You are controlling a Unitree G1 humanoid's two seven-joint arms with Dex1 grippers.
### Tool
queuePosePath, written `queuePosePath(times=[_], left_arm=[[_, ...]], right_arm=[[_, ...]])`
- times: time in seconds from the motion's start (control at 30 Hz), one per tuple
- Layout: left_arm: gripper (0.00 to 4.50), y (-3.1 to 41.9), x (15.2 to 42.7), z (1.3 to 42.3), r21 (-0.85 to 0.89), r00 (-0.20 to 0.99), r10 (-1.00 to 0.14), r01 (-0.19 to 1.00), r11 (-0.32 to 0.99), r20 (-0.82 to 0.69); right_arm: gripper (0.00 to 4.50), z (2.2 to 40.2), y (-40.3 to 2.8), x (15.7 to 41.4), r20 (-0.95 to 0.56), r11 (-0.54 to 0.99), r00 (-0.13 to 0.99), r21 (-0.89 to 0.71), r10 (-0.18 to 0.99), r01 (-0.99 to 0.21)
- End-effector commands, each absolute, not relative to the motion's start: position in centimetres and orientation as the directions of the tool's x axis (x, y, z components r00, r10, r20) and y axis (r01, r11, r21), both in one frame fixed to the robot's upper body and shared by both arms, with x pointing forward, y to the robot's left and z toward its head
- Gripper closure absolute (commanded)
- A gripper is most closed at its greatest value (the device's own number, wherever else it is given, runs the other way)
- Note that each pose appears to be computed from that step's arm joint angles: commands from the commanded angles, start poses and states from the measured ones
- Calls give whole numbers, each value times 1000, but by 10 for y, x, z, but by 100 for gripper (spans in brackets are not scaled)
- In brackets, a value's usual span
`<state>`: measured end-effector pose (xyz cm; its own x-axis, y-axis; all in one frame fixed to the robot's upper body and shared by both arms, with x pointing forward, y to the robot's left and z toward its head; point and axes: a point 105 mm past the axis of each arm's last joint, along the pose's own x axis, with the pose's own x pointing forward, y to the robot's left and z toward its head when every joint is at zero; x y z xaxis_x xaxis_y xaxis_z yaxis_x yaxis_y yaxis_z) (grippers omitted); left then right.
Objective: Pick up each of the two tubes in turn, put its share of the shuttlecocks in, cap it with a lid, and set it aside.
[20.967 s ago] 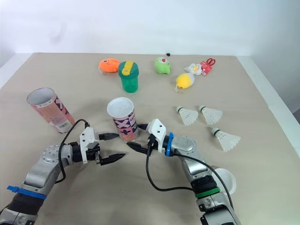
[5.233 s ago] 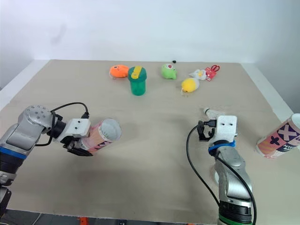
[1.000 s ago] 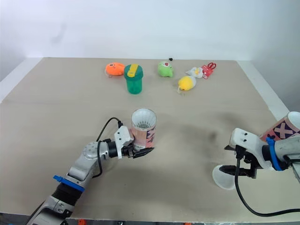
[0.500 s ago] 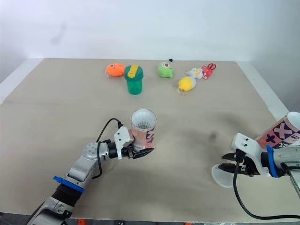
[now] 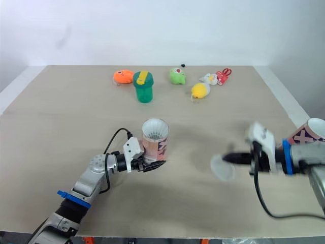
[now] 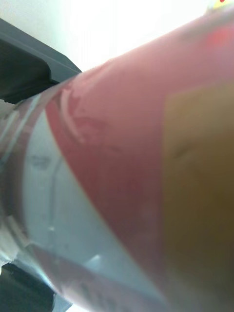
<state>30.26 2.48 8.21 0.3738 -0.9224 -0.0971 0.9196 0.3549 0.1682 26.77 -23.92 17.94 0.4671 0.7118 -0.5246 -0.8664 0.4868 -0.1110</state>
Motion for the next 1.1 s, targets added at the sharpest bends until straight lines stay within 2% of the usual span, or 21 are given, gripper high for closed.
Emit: queuePosePath(times=[0.03, 0.23, 0.37, 0.47, 0.6, 0.8, 1.1], left_arm=[[115, 25, 301, 72, 154, 366, -920, 926, 344, -142], [115, 22, 304, 73, 156, 365, -921, 926, 344, -138], [115, 20, 308, 73, 157, 375, -917, 922, 354, -135], [115, 19, 309, 73, 154, 383, -915, 919, 363, -130], [115, 20, 311, 74, 159, 392, -911, 915, 371, -129], [115, 21, 311, 73, 161, 401, -906, 911, 380, -132], [115, 21, 309, 70, 161, 409, -902, 908, 387, -139]], right_arm=[[448, 237, -197, 276, -413, 380, 456, -256, 789, -889], [448, 296, -127, 287, -345, 182, 358, -450, 868, -874], [448, 312, -93, 294, -371, 78, 319, -539, 872, -839], [448, 309, -82, 300, -427, 16, 314, -572, 848, -820], [448, 301, -70, 297, -474, -74, 248, -563, 845, -823], [448, 292, -65, 297, -508, -120, 219, -552, 833, -825], [448, 282, -67, 308, -544, -120, 264, -571, 797, -812]])
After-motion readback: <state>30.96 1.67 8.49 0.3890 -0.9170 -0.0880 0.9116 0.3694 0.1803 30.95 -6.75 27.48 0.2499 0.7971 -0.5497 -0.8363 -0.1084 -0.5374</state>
